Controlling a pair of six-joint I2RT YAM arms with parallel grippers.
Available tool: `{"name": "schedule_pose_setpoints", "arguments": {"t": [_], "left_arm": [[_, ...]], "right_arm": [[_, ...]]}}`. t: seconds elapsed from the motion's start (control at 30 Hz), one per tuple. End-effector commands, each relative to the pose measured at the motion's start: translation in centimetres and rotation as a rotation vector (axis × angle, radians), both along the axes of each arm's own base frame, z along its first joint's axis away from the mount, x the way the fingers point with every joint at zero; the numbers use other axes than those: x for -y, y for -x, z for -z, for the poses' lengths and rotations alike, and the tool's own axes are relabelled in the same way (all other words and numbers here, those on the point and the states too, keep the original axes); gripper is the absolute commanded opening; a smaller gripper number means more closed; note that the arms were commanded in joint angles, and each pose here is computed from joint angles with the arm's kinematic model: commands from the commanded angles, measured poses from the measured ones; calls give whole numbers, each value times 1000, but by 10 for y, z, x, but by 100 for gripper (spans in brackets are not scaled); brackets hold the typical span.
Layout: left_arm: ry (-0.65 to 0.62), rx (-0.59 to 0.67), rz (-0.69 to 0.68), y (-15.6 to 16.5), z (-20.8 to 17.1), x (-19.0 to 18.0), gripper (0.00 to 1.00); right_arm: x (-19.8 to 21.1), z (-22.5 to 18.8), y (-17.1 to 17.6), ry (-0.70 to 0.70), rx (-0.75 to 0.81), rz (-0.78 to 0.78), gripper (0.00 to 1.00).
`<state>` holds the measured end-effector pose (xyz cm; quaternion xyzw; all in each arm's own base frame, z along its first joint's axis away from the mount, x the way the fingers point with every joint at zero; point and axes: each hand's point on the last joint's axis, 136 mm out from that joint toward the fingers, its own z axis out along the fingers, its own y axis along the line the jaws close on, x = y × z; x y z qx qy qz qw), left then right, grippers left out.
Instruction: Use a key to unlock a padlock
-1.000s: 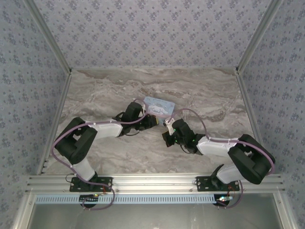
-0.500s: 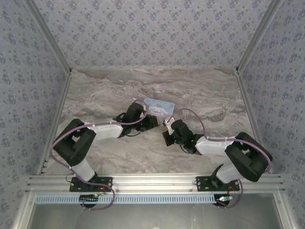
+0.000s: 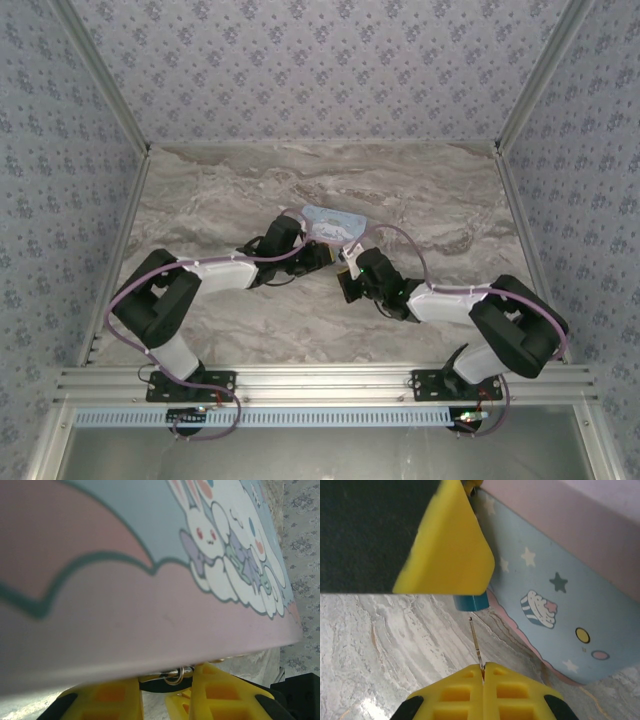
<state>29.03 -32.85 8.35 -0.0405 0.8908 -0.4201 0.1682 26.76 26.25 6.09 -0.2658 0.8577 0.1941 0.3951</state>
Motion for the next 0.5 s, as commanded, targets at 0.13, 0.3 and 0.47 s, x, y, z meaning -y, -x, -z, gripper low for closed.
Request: {"name": "schedule_pose_setpoints", "arguments": {"t": [0.13,0.3,0.47], "left_arm": [[60,60,2,-8,-34,11,15],[60,59,5,-7,-34,12,15],[59,58,4,-7,-33,12,15]], "right_arm": [[-9,-10,-9,-7,38,-4,0],[-9,-11,-11,-7,45,1,0],[-11,-15,-13,-19,56,2,0]]}}
